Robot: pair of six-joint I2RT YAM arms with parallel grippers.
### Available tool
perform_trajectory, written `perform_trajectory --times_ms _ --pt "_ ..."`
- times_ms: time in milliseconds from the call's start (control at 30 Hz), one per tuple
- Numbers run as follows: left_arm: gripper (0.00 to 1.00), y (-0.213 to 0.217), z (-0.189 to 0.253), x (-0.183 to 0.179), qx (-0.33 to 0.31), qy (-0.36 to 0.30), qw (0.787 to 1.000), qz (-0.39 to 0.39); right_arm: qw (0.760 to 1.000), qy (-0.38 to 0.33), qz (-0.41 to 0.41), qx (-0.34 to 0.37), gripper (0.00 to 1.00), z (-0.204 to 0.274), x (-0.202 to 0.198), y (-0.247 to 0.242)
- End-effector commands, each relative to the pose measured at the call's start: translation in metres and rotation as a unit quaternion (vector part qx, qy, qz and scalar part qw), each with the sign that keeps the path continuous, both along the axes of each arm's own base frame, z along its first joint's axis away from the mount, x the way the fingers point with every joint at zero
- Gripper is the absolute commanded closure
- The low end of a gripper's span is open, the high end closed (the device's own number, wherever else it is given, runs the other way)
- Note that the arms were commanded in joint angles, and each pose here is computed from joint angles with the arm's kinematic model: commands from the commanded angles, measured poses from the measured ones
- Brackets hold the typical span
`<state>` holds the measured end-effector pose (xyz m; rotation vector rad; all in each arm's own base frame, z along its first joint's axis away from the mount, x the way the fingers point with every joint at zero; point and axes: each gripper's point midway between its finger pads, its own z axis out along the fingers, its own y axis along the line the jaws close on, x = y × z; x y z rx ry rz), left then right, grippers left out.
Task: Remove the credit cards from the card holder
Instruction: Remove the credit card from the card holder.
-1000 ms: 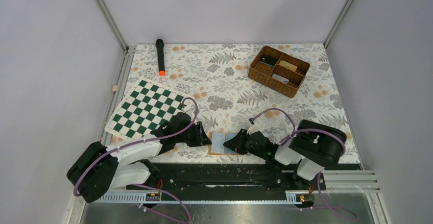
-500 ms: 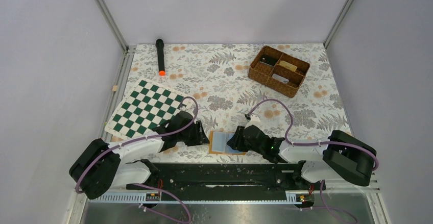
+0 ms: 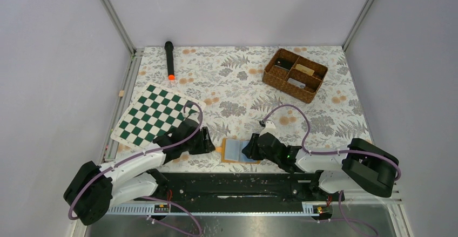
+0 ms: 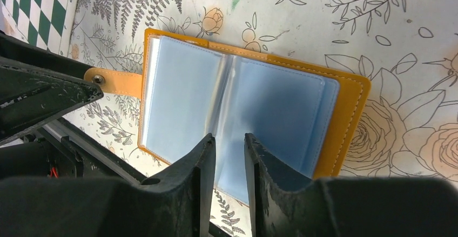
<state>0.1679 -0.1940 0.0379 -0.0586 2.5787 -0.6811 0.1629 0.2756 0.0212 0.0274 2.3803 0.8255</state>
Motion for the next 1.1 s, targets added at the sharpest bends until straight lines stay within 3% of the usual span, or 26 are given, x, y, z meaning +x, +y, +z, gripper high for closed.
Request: perform_trajectory --times_ms 0,300,533,767,900,1033,1067 --pt "0.48 0.008 0.003 0.013 0.026 -0.027 0.999 0.016 0.999 -0.012 -0.006 -0.043 0.67 -0.013 -0.001 -0.019" --pt "0.47 -0.029 -0.005 0.013 -0.05 -0.011 0.998 -0.033 0.999 -0.021 0.001 -0.034 0.67 -0.006 -0.001 -0.018" --pt "0.63 -0.05 -0.007 0.0 -0.101 0.025 0.992 -0.068 0.999 -0.027 0.0 -0.029 0.67 0.0 0.0 -0.017" --pt "0.63 -0.061 -0.002 -0.006 -0.14 0.028 0.985 -0.093 0.999 -0.032 0.002 -0.027 0.65 0.005 0.003 -0.013" --pt "0.75 -0.067 -0.001 -0.01 -0.16 0.034 0.981 -0.102 0.999 -0.034 0.003 -0.023 0.63 0.012 0.004 -0.01" --pt "1.0 -0.074 0.01 -0.016 -0.197 0.036 0.973 -0.116 0.999 -0.036 -0.003 -0.012 0.5 0.027 0.007 -0.006" --pt "1.0 -0.077 0.018 -0.016 -0.212 0.03 0.97 -0.117 0.999 -0.037 -0.003 -0.006 0.47 0.032 0.007 -0.003"
